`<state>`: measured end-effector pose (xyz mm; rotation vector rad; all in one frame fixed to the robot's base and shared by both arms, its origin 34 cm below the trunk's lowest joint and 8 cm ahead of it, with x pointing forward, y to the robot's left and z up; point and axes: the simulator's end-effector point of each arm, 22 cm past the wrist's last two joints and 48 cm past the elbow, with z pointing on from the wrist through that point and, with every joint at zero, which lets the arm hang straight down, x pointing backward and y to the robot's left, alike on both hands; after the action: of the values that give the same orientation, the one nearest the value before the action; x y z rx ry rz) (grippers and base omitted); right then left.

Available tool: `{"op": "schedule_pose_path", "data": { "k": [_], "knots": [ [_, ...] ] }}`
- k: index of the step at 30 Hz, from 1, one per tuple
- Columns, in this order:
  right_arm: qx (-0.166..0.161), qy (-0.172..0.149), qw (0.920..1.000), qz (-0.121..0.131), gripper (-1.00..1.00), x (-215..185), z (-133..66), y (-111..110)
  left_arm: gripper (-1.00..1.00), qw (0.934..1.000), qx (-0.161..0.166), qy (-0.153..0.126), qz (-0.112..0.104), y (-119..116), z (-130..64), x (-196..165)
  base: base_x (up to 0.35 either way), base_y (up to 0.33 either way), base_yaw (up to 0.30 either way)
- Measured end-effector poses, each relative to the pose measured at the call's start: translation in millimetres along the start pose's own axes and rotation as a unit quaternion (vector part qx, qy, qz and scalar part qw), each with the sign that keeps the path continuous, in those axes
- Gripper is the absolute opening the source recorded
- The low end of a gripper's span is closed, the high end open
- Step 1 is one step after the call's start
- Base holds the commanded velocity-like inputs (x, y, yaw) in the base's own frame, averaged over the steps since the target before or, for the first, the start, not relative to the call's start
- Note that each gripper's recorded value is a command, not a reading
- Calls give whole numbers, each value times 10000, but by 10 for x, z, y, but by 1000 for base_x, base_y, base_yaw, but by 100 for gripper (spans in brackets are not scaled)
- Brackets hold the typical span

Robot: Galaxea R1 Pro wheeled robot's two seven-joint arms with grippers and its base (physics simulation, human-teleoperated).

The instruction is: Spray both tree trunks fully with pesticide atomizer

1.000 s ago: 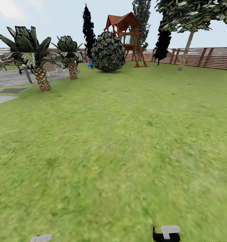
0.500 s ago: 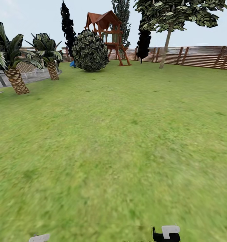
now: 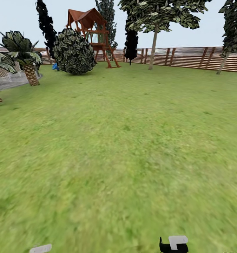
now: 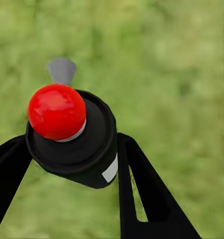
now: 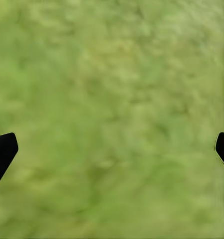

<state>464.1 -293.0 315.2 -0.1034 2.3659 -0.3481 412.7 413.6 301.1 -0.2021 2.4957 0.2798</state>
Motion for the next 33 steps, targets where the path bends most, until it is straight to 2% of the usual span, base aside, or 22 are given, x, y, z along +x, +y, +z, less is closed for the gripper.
{"op": "schedule_pose_path", "data": {
  "k": [13, 22, 33],
  "knots": [
    [-7, 33, 10000, -9, 100, 32, 2, 7, -100, 10000, 4, 23, 9, -1, 4, 25, 37, 0, -279],
    [-10, 53, 10000, -12, 100, 52, 2, 10, -100, 9999, 31, 94, 12, -6, 5, 65, 322, 0, -260],
    [-28, 53, 10000, -45, 100, 54, 5, 7, -100, 10000, -5, 88, 14, 4, 5, 65, 338, 0, -11]
  ]
}}
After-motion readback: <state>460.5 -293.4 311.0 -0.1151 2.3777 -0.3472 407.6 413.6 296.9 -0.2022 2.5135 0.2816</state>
